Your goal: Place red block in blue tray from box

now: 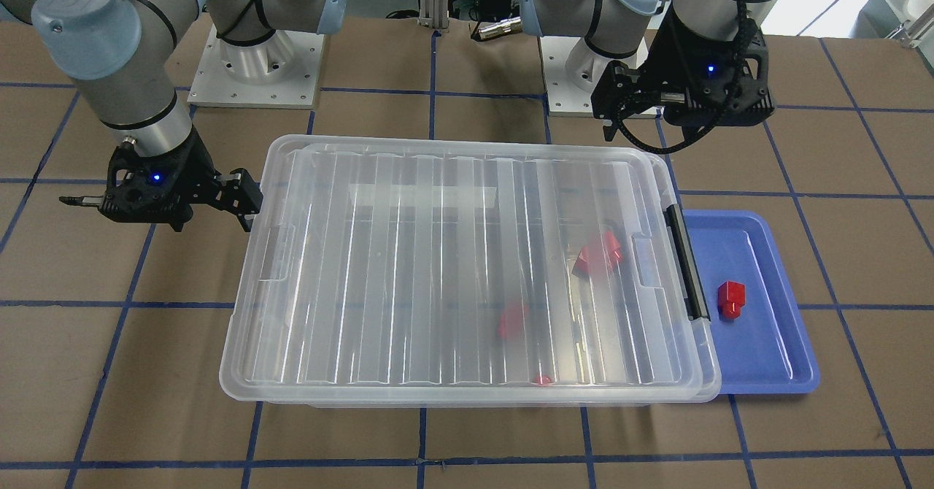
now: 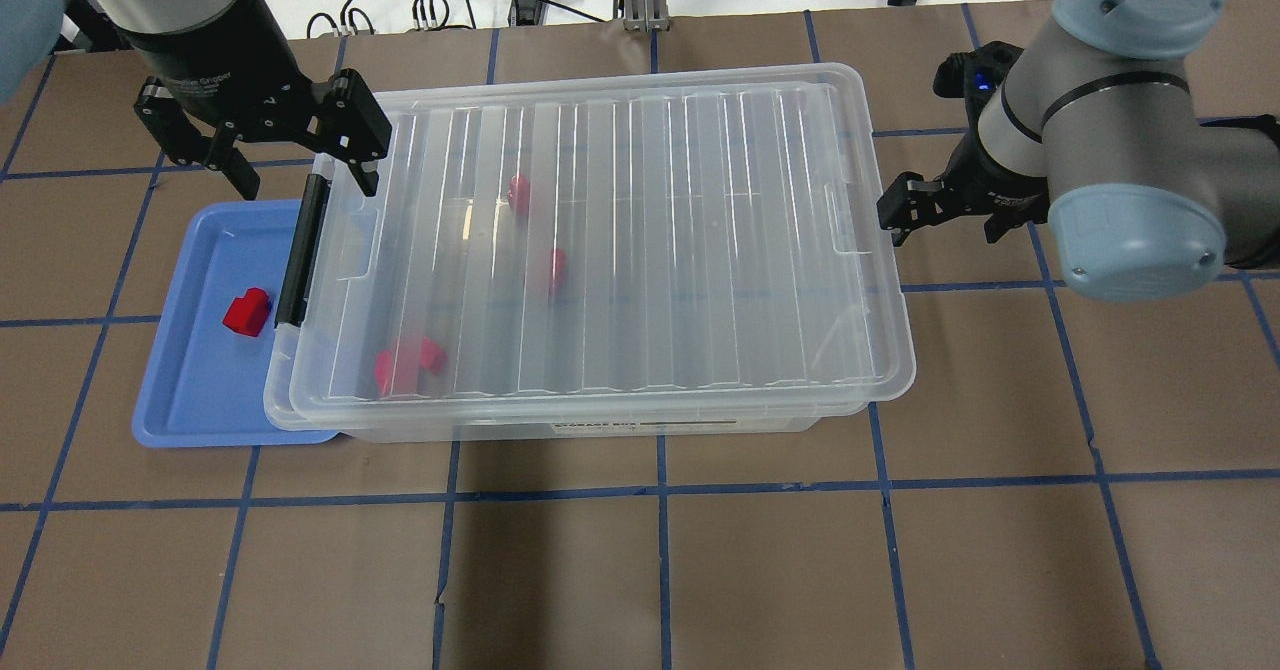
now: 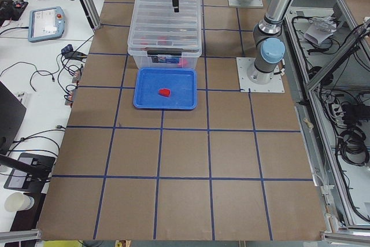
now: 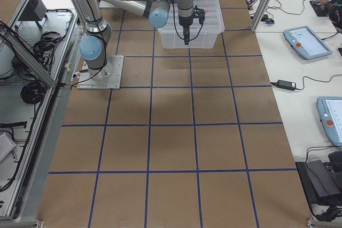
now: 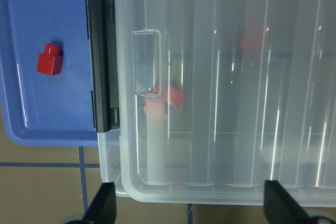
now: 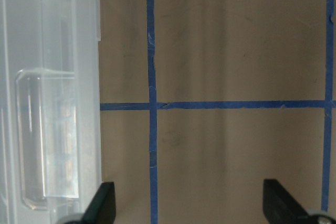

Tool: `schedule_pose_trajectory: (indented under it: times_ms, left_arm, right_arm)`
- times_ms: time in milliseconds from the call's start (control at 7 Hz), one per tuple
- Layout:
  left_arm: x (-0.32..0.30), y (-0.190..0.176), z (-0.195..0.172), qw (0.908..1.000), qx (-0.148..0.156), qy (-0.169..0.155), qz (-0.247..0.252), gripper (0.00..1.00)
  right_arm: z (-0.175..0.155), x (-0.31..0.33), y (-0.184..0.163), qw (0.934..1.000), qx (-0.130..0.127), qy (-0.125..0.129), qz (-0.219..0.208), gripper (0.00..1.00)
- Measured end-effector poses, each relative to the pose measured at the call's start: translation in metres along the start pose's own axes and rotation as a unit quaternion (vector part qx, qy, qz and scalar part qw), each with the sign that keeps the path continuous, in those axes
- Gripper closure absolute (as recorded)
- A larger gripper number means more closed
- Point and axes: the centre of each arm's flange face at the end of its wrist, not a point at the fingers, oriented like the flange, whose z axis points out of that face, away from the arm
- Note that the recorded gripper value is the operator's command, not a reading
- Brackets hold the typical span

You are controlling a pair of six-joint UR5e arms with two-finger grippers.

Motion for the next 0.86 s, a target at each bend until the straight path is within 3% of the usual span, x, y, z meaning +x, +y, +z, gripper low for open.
schedule_pose_trajectory:
  times_ms: [429, 714, 857]
  left_arm:
    - [-0.039, -0.019, 0.019, 0.9992, 0.041, 0.001, -0.005, 0.00]
    - [-0.009, -0.016, 0.025, 0.9983, 0.056, 0.004, -0.013, 0.00]
    - [0.014, -0.008, 0.027, 0.9983, 0.057, 0.005, -0.003, 0.00]
  right_arm:
    - [-0.064, -0.002, -0.015, 1.0000, -0.003, 0.006, -0.004, 0.00]
    - [-0.123, -0.029, -0.013, 0.9994, -0.031, 0.003, -0.017, 0.00]
    - [-0.134, -0.041, -0.008, 0.9990, -0.044, 0.003, -0.011, 0.00]
